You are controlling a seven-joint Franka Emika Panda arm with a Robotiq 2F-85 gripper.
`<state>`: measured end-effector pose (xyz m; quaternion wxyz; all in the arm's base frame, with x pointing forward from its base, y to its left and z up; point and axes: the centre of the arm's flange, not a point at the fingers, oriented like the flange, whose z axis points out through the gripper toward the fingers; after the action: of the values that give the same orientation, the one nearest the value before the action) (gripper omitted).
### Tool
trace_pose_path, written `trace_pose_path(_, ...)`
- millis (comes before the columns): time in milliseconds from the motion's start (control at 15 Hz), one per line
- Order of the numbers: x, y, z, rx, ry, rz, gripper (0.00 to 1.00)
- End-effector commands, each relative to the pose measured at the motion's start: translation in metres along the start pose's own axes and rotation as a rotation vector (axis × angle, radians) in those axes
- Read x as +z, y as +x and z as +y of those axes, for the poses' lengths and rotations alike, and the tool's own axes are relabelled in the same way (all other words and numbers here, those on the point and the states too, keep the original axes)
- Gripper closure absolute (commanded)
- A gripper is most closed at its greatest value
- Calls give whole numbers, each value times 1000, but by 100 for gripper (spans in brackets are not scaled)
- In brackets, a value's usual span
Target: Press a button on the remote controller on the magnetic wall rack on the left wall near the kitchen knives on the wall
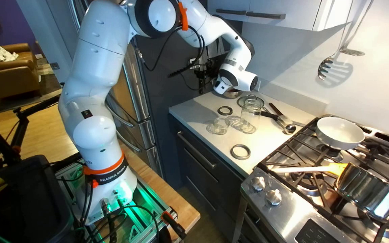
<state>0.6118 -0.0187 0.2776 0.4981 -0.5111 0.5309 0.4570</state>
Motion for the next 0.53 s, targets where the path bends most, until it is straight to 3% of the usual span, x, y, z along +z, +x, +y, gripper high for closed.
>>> trace_pose_path(0,-22,-17,29,11,-10,33,0)
trace_pose_path(467,-50,-42,61,1,-16,129,0)
